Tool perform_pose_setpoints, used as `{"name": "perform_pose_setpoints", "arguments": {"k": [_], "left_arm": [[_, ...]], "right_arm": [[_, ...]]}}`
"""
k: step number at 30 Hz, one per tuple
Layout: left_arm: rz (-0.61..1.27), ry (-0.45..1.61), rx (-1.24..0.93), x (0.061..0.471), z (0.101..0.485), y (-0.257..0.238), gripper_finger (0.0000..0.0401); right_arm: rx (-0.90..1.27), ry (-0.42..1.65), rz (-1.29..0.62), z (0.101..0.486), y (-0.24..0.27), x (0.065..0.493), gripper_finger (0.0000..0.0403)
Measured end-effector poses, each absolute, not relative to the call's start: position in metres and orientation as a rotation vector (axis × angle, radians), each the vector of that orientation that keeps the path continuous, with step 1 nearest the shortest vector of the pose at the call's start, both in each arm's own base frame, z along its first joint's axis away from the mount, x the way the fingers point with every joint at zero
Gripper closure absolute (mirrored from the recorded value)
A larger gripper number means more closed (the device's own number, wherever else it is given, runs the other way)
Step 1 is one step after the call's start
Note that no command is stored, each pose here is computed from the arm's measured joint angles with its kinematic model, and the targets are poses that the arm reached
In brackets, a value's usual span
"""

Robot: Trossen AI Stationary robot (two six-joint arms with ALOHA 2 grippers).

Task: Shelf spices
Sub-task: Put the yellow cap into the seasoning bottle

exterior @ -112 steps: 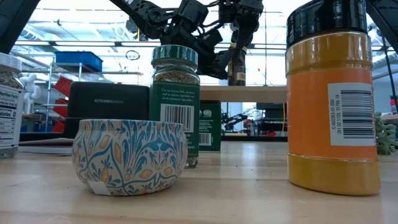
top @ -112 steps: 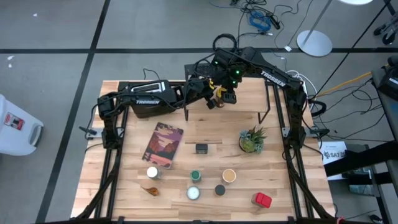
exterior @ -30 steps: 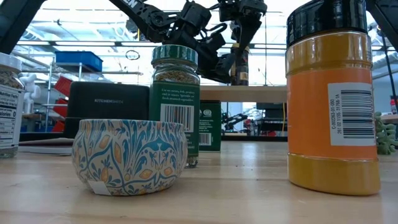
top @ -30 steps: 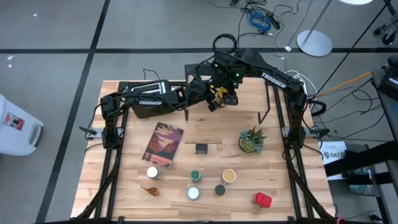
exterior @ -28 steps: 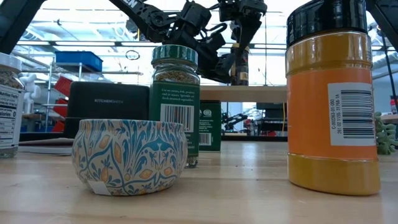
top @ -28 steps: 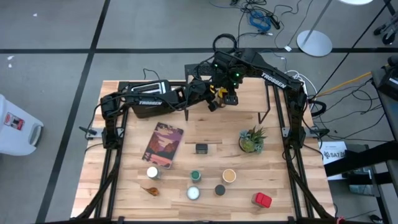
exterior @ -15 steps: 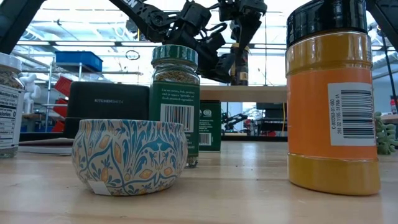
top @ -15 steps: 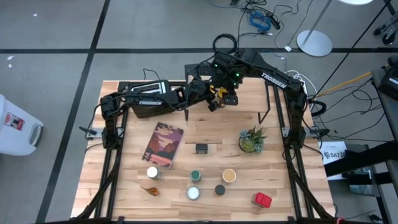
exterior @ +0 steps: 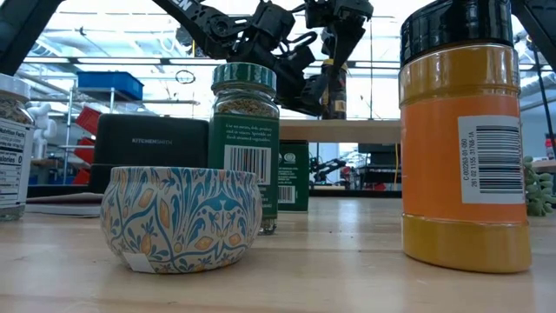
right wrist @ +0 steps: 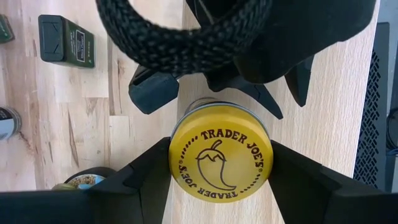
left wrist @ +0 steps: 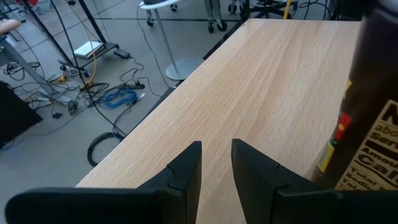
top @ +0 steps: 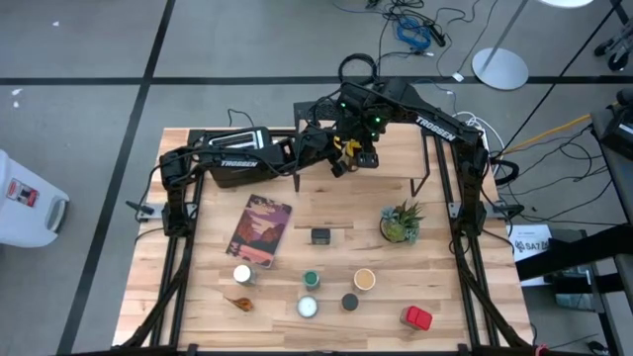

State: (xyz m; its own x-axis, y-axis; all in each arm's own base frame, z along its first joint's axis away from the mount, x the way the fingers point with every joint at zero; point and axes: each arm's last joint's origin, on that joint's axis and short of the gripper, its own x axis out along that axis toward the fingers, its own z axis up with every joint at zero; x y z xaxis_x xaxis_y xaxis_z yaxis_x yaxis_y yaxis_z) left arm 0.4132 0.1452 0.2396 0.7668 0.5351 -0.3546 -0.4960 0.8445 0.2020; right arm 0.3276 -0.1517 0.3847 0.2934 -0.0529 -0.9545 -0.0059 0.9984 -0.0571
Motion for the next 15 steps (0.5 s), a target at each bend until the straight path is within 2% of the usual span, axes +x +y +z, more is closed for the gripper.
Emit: {"name": "perform_pose_setpoints", "arguments": {"k": [10, 15], "left_arm": [[0.557, 0.414, 0.097, 0.4133, 0.2396, 0.145, 0.0304], [0.557, 0.414, 0.097, 0.4133, 0.2396, 0.145, 0.0304]], "right_arm": [[-0.06, 1.271, -0.029, 0.3849, -0.1518, 0.3277, 0.0151], [-0.067, 1.271, -0.024, 0.3849, -0.1512, 0.3281, 0.0151]]}}
